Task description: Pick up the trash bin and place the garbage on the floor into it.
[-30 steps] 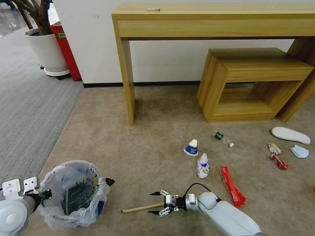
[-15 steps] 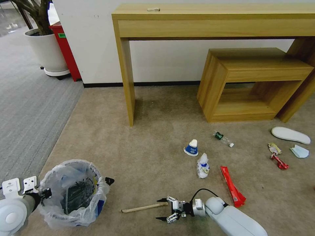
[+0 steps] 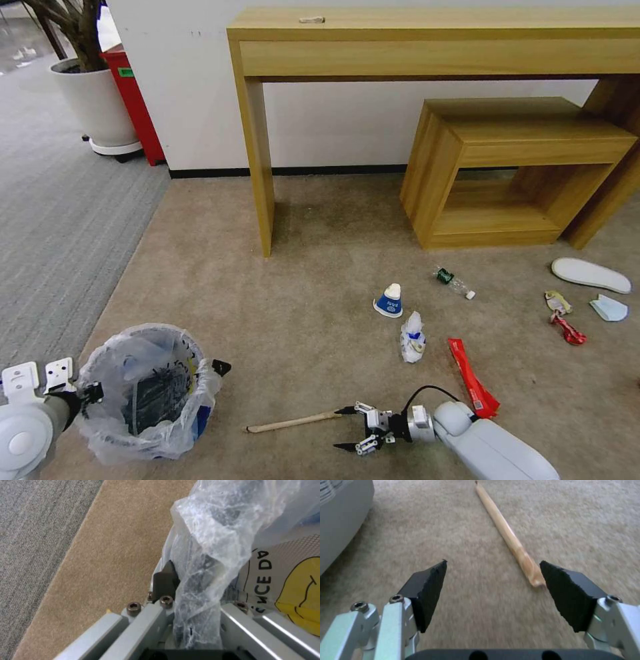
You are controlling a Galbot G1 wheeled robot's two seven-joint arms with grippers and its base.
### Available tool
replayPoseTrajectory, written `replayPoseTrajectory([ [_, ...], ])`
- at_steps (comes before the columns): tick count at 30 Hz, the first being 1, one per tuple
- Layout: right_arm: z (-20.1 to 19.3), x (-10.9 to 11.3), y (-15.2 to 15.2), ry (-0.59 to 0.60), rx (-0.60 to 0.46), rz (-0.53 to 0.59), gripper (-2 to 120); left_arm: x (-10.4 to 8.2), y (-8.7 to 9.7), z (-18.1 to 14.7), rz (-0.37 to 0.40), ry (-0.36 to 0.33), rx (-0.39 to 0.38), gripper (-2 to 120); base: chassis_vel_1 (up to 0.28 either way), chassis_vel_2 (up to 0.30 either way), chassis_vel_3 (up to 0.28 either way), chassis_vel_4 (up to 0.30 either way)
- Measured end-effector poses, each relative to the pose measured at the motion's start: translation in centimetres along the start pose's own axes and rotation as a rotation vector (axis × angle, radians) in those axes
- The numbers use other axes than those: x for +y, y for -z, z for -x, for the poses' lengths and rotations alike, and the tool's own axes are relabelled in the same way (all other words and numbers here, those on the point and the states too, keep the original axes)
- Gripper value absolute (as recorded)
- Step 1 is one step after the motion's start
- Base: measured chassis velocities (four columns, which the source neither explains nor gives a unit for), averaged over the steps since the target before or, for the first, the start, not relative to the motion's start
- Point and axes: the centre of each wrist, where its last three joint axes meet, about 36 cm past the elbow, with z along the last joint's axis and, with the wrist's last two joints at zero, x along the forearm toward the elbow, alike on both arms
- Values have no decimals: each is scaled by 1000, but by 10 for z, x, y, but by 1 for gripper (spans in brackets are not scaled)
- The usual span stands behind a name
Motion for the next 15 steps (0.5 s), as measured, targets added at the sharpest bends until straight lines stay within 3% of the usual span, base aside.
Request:
replayPoseTrajectory([
  [15,-14,-13,-4,-17,4,0,72,1,0,-2,-7,-2,-2,0,0,0,0,0],
])
